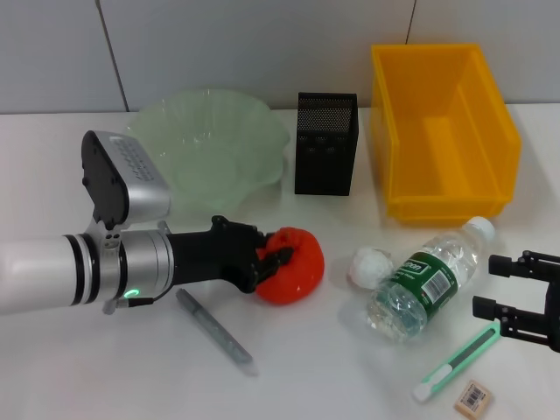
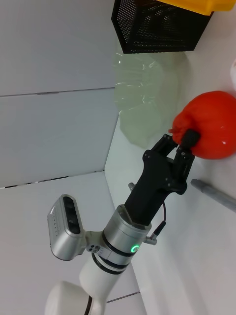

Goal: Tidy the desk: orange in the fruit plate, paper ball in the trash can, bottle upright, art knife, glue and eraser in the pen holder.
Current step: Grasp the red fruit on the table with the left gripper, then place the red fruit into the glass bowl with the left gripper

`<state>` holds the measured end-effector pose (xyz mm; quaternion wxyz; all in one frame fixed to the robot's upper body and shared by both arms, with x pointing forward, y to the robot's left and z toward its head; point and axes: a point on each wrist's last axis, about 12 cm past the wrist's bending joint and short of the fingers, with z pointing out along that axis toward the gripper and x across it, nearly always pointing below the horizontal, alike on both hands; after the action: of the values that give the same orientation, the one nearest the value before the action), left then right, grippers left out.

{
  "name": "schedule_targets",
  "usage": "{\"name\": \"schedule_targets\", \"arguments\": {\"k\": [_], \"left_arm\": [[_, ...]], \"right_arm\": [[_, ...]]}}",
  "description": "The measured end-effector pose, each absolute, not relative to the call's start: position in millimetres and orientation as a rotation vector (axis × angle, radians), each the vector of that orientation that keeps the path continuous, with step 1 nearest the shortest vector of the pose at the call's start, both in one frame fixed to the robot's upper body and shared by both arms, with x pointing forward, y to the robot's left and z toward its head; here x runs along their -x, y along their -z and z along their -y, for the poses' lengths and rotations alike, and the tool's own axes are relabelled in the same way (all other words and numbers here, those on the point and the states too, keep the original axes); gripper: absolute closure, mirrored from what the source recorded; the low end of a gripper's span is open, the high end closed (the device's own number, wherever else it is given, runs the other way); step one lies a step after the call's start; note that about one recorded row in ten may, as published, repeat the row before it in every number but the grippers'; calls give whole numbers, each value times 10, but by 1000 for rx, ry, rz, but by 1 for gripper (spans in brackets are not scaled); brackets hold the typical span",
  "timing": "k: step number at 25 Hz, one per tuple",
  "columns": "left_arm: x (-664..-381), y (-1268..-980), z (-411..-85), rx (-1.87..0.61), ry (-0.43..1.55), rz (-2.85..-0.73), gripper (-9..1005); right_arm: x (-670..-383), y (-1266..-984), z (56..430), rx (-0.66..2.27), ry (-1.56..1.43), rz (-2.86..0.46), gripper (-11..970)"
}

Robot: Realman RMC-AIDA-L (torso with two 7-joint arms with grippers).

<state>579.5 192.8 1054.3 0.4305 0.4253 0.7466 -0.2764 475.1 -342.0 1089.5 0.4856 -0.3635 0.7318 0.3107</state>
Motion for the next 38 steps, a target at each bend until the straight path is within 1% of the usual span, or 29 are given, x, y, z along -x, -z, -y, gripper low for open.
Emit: {"name": "schedule_targets", "arguments": {"k": [3, 9, 11, 12, 13, 14, 15, 16, 18, 19, 22, 23, 25, 28, 29, 30, 32, 33, 34, 38], "left_arm": [[-5760, -10528, -1898, -1093, 703, -1858, 785], [-5712, -10576, -1876, -1098, 742, -1820, 838], [-5704, -10613, -1884, -1086, 758, -1800, 847], [-5693, -10708, -1925, -1052, 776, -1752, 852], [-5693, -10708, -1925, -1052, 776, -1752, 857], [-5684, -10802, -1960, -1024, 781, -1707, 861], [-5684, -10802, -1960, -1024, 781, -1707, 866], [-5689, -10939, -2002, -996, 762, -1649, 871], [-5689, -10939, -2002, -996, 762, -1649, 880], [-5766, -11113, -2069, -936, 710, -1593, 885], [-5909, -11180, -2105, -871, 667, -1593, 906], [-5909, -11180, -2105, -871, 667, -1593, 912], [-6105, -11198, -2073, -804, 596, -1630, 926], [-6143, -11200, -2061, -794, 582, -1638, 932], [-6280, -11190, -2018, -768, 516, -1671, 934], [-6280, -11190, -2018, -768, 516, -1671, 936], [-6406, -11147, -1993, -745, 427, -1716, 933], [-6406, -11147, -1993, -745, 427, -1716, 929], [-6472, -11110, -1984, -729, 380, -1750, 924], [-6511, -11054, -2001, -718, 326, -1783, 906]], "right_arm": [[-4743, -10892, 3426, 883, -752, -1779, 280], [-4739, -10880, 3426, 878, -753, -1780, 279], [-4735, -10876, 3428, 877, -753, -1781, 279], [-4734, -10872, 3429, 877, -752, -1784, 279], [-4734, -10872, 3429, 877, -752, -1784, 278], [-4733, -10869, 3429, 877, -752, -1785, 278], [-4733, -10869, 3429, 877, -752, -1785, 278], [-4733, -10869, 3429, 877, -752, -1785, 278], [-4732, -10868, 3429, 877, -753, -1786, 277], [-4731, -10866, 3428, 877, -753, -1786, 277], [-4728, -10860, 3423, 876, -759, -1786, 277], [-4728, -10860, 3423, 876, -759, -1786, 277], [-4724, -10849, 3419, 876, -763, -1785, 276], [-4721, -10841, 3413, 877, -766, -1783, 276], [-4719, -10838, 3411, 877, -768, -1783, 275], [-4718, -10834, 3409, 876, -771, -1783, 275], [-4715, -10827, 3406, 873, -775, -1784, 275], [-4714, -10825, 3405, 873, -776, -1784, 275], [-4712, -10824, 3405, 872, -777, -1785, 274], [-4704, -10820, 3409, 871, -777, -1786, 274]]}}
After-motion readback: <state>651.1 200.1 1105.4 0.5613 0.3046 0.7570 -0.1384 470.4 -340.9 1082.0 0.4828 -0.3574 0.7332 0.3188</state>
